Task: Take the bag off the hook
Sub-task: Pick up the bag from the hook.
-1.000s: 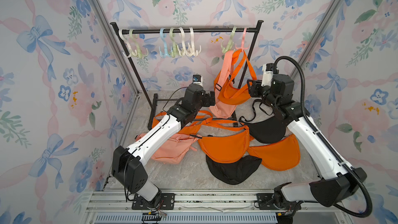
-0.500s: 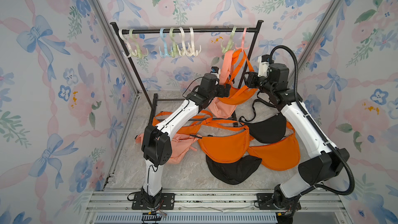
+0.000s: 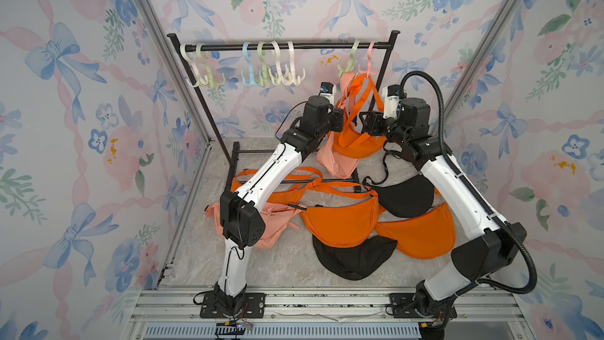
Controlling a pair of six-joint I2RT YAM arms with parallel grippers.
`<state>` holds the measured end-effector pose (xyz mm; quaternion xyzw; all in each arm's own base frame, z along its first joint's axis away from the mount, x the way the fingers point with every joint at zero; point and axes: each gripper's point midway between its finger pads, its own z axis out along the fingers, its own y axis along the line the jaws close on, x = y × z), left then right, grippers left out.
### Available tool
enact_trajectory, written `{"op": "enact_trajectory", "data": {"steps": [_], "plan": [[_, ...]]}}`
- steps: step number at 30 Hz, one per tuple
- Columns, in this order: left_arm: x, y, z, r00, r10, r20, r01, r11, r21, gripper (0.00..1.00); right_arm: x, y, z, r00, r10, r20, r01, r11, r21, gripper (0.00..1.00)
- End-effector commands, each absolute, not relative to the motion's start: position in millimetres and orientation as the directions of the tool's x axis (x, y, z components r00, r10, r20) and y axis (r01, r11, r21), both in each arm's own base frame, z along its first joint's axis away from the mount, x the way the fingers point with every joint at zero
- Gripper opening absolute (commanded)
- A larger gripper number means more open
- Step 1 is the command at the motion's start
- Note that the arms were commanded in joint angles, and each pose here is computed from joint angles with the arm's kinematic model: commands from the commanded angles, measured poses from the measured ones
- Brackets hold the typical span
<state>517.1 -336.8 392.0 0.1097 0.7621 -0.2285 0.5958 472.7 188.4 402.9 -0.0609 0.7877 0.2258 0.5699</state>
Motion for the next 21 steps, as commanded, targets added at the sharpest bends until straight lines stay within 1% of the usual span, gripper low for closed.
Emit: {"op": "enact_trajectory", "data": {"steps": [1, 3, 4, 7, 9, 11, 13, 16, 18, 21], "plan": [[509.1, -305.9, 430.3, -0.199, -0.104, -0.974, 0.395, 0.901, -0.177, 0.0, 481.0, 205.5, 411.3, -0.302, 0.139, -0.943, -0.392, 0.883, 0.256, 0.53], [505.8, -291.7, 443.7, -0.18, -0.116, -0.977, 0.379, 0.908, -0.177, 0.0, 487.1, 218.7, 412.0, -0.287, 0.124, -0.95, -0.418, 0.876, 0.24, 0.55], [504.7, -284.1, 449.2, -0.171, -0.122, -0.978, 0.365, 0.914, -0.178, 0.0, 490.1, 225.0, 410.8, -0.287, 0.117, -0.951, -0.427, 0.873, 0.236, 0.59], [499.4, -257.8, 466.3, -0.139, -0.139, -0.981, 0.319, 0.931, -0.177, 0.0, 502.8, 236.6, 408.4, -0.291, 0.1, -0.952, -0.415, 0.883, 0.22, 0.74], [496.0, -238.7, 475.3, -0.12, -0.147, -0.982, 0.284, 0.943, -0.175, 0.0, 512.2, 239.8, 407.2, -0.278, 0.102, -0.955, -0.397, 0.893, 0.211, 0.79], [492.3, -221.3, 484.4, -0.101, -0.154, -0.983, 0.257, 0.95, -0.176, 0.0, 520.5, 237.5, 410.5, -0.253, 0.122, -0.96, -0.369, 0.905, 0.212, 0.82], [489.1, -205.5, 491.5, -0.085, -0.158, -0.984, 0.231, 0.957, -0.173, 0.0, 528.4, 233.6, 414.0, -0.224, 0.143, -0.964, -0.337, 0.917, 0.214, 0.83], [484.0, -182.3, 503.5, -0.056, -0.166, -0.985, 0.191, 0.966, -0.174, 0.0, 540.9, 220.5, 417.3, -0.18, 0.168, -0.969, -0.251, 0.945, 0.21, 0.86], [480.0, -169.8, 511.6, -0.035, -0.166, -0.985, 0.171, 0.97, -0.17, 0.0, 548.0, 205.2, 418.2, -0.154, 0.171, -0.973, -0.175, 0.965, 0.197, 0.89], [474.6, -152.5, 521.5, -0.007, -0.159, -0.987, 0.139, 0.977, -0.159, 0.0, 553.2, 186.9, 421.0, -0.131, 0.182, -0.975, -0.128, 0.972, 0.199, 0.91]]}}
